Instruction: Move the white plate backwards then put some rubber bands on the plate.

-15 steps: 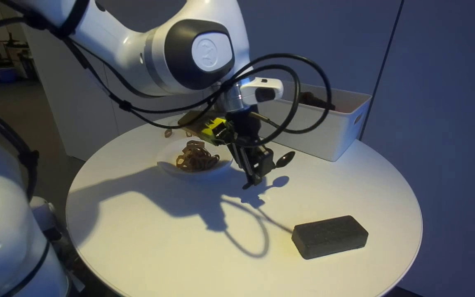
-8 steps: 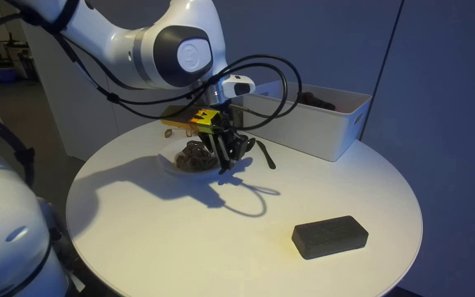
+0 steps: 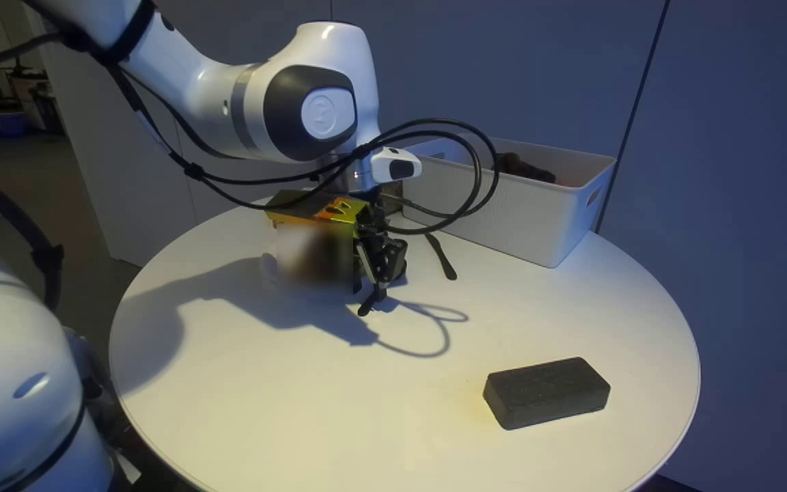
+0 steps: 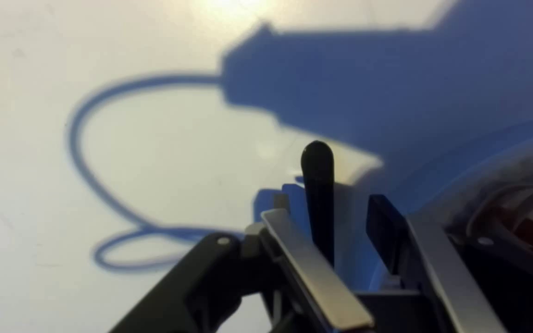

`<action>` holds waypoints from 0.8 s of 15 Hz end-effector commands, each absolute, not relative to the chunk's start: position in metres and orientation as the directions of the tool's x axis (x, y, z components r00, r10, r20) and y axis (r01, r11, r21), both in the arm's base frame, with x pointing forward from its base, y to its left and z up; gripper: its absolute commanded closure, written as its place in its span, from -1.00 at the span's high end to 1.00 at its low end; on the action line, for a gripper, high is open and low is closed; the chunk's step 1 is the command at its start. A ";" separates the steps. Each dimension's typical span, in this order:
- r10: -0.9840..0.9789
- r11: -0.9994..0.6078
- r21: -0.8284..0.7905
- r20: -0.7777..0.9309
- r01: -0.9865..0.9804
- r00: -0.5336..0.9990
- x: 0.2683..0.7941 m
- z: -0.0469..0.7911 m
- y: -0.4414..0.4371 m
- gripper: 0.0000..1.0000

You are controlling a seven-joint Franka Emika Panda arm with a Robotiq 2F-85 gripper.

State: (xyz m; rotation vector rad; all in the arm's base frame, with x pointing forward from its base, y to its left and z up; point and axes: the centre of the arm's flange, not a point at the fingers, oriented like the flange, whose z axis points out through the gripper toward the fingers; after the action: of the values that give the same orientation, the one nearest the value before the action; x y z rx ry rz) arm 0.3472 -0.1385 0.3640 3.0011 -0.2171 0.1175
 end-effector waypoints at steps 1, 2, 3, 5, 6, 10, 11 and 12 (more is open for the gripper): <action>-0.144 -0.982 0.110 0.108 -0.156 0.984 0.346 0.376 -0.146 0.57; -0.155 -0.980 0.110 0.118 -0.168 0.981 0.342 0.380 -0.148 0.76; -0.177 -0.975 0.109 0.139 -0.193 0.974 0.335 0.388 -0.151 0.88; -0.216 -0.967 0.100 0.173 -0.235 0.961 0.321 0.403 -0.158 1.00; -0.232 -0.965 0.084 0.185 -0.250 0.955 0.311 0.413 -0.163 1.00; -0.129 -0.989 0.042 0.193 -0.140 0.973 0.273 0.443 -0.176 1.00; -0.086 -0.995 0.040 0.187 -0.095 0.979 0.261 0.450 -0.178 1.00; -0.031 -0.999 0.037 0.168 -0.038 0.985 0.251 0.456 -0.180 1.00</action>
State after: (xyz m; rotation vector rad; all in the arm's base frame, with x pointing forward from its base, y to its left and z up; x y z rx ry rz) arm 0.2967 -0.1810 0.4302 3.0480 -0.2371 0.2404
